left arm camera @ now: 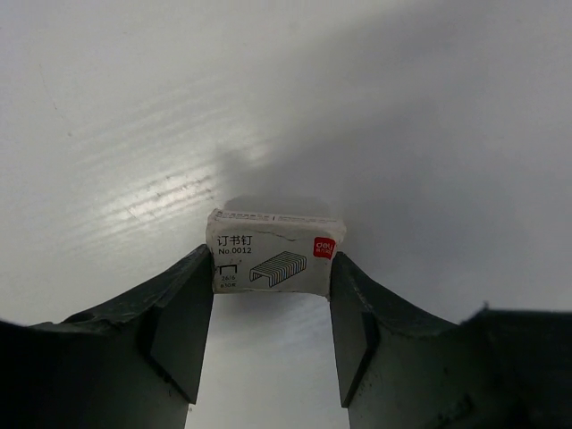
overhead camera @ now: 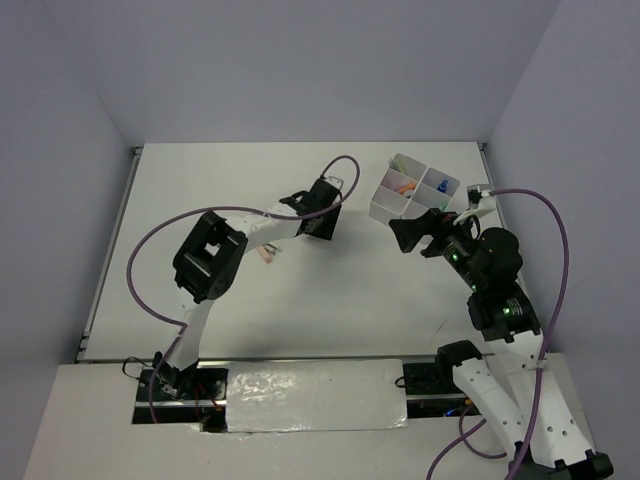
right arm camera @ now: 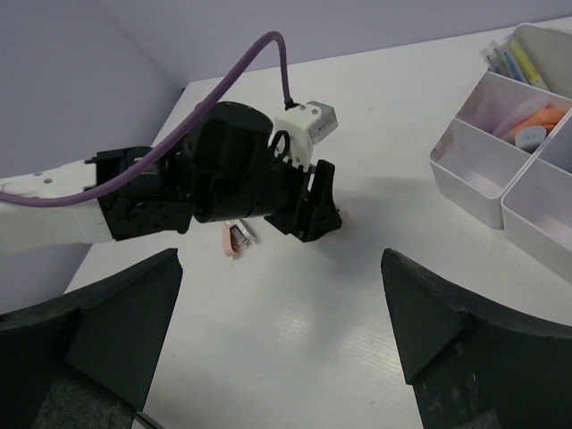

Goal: Sort the stationery into containers
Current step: Pick up the stationery from the center of the board.

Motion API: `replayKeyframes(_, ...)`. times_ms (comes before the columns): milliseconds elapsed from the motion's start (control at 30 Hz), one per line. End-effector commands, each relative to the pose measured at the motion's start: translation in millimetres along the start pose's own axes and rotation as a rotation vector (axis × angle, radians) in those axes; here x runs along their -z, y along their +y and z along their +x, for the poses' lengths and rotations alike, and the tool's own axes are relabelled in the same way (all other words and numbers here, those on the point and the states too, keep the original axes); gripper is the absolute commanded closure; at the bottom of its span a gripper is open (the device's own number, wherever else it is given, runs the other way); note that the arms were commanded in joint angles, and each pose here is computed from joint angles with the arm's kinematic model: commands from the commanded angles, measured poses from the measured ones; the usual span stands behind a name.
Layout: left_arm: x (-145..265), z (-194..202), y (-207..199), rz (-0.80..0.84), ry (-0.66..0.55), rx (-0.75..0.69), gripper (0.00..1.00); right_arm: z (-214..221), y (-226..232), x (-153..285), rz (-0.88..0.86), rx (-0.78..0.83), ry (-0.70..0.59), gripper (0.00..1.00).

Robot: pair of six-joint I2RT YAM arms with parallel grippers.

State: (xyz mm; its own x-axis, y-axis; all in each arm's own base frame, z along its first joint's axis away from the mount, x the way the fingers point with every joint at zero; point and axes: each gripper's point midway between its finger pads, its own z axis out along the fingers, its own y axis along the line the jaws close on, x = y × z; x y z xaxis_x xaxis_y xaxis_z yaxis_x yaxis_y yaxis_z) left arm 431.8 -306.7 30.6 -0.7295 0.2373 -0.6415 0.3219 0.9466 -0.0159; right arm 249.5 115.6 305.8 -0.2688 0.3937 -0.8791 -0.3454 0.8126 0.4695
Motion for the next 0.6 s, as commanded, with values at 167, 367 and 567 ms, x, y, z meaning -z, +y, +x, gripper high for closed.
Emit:
replayKeyframes(167, 84, -96, -55, 0.152, -0.356, -0.083, 0.66, -4, 0, 2, 0.008, 0.043, 0.003, 0.0)
replayKeyframes(367, 96, -126, -89, 0.247, -0.479, -0.122, 0.66, -6, 1, 5, 0.011, 0.06, -0.002, 0.0)
replayKeyframes(567, 88, -146, -119, 0.312, -0.586, -0.154, 0.65, -4, 1, 4, 0.004, 0.063, 0.005, 0.0)
